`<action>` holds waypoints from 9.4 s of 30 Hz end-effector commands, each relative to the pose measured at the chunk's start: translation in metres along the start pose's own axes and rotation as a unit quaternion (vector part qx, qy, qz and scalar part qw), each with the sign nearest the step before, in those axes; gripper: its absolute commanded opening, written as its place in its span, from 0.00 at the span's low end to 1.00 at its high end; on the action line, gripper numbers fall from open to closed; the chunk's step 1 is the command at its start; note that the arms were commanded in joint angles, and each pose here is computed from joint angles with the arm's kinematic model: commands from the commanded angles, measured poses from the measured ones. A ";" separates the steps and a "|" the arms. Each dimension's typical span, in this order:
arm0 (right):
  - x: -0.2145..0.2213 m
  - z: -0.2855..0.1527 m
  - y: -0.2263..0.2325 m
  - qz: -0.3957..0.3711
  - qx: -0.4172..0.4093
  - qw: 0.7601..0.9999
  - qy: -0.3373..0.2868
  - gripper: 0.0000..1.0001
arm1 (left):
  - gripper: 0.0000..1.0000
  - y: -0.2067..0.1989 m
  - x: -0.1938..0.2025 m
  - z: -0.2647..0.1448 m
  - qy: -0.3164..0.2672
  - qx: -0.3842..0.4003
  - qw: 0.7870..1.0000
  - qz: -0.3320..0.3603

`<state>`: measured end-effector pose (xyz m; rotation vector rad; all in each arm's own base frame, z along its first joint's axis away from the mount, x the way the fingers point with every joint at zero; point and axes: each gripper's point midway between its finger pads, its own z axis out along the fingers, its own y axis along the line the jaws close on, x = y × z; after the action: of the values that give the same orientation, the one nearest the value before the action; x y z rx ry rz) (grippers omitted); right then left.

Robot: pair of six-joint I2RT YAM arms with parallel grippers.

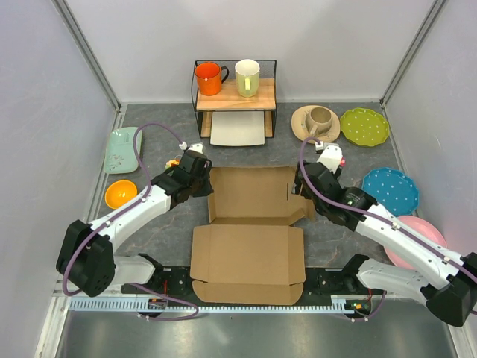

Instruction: Fold the paper box

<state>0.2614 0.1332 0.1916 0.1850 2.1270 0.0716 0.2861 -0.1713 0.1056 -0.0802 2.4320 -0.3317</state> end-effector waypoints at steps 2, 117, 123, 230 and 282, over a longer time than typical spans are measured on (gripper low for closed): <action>0.004 0.006 0.013 0.032 -0.025 0.999 0.001 0.75 | 0.02 -0.006 -0.021 0.002 -0.037 0.007 0.999 -0.019; -0.019 0.036 0.079 0.110 -0.231 0.966 0.031 0.00 | 0.02 0.010 -0.064 0.004 -0.175 -0.018 0.984 0.025; -0.009 0.039 0.077 0.092 -0.227 0.969 0.038 0.00 | 0.02 0.009 -0.063 0.005 -0.170 -0.018 0.985 0.020; 0.096 0.099 0.017 -0.072 -0.020 0.989 0.127 0.34 | 0.02 -0.008 -0.064 -0.002 -0.184 0.035 0.982 0.022; 0.099 0.079 0.023 -0.086 -0.057 0.989 0.109 0.00 | 0.02 -0.013 -0.070 0.043 -0.186 0.024 0.978 0.094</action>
<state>0.2797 0.1668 0.0623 -0.0621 2.3615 0.0837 0.3479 -0.1927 0.1014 0.1052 2.1422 -0.3334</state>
